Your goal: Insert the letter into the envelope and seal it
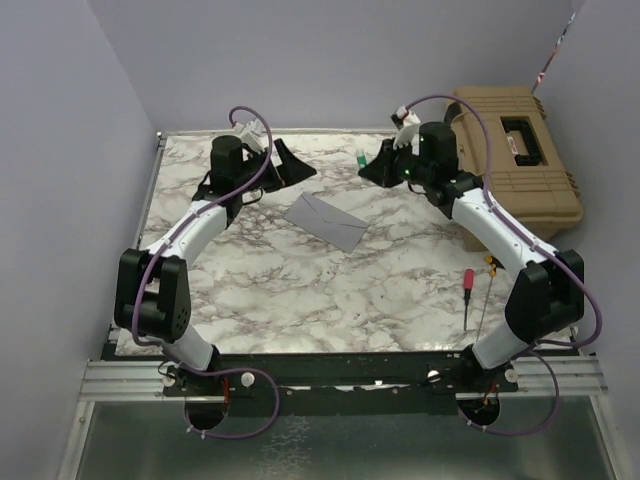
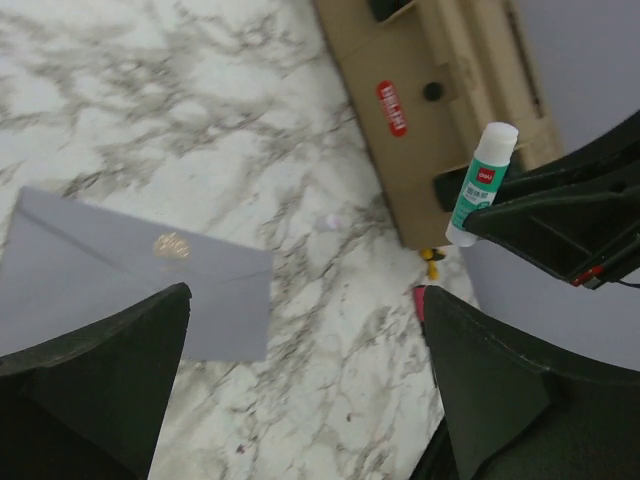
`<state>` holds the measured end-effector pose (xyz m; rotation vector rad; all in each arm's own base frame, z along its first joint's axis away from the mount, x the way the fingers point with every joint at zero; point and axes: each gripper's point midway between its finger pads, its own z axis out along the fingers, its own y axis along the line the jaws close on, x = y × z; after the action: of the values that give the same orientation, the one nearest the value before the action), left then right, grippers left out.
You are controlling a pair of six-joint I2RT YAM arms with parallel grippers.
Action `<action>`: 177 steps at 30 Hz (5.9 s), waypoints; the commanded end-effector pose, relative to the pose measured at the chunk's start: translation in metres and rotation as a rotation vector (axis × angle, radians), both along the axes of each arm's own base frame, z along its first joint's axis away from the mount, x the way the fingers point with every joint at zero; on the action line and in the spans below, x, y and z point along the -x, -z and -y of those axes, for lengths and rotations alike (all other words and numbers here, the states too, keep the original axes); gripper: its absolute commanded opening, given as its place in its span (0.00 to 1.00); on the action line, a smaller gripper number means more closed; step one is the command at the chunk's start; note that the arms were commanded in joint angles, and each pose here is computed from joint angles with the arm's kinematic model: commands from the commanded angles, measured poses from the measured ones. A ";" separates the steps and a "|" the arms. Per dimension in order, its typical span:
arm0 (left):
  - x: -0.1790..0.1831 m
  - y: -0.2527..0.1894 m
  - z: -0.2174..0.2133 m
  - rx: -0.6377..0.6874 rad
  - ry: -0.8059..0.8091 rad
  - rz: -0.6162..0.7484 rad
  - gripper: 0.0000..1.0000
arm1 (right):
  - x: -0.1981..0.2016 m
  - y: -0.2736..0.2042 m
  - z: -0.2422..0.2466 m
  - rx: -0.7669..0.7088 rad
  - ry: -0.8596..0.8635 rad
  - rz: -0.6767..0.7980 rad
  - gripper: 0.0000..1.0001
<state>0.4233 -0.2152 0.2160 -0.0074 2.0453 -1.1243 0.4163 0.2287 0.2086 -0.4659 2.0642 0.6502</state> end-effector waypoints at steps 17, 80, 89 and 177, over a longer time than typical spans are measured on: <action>0.067 -0.179 0.079 0.330 0.276 0.490 0.61 | 0.082 -0.144 -0.077 -0.578 -0.552 0.086 0.08; 0.084 -0.240 0.080 0.503 0.253 0.550 0.00 | 0.084 -0.190 -0.087 -0.836 -0.579 0.054 0.37; 0.079 -0.244 0.074 0.507 0.197 0.569 0.00 | 0.078 -0.181 -0.096 -0.761 -0.564 0.064 0.01; 0.081 -0.255 0.048 0.412 0.112 0.675 0.00 | 0.039 -0.182 -0.120 -0.352 -0.413 0.464 0.00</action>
<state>0.3518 -0.2679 0.4601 0.2935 1.2676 -1.3933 0.3351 0.3429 0.4102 -0.7967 1.3020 1.4813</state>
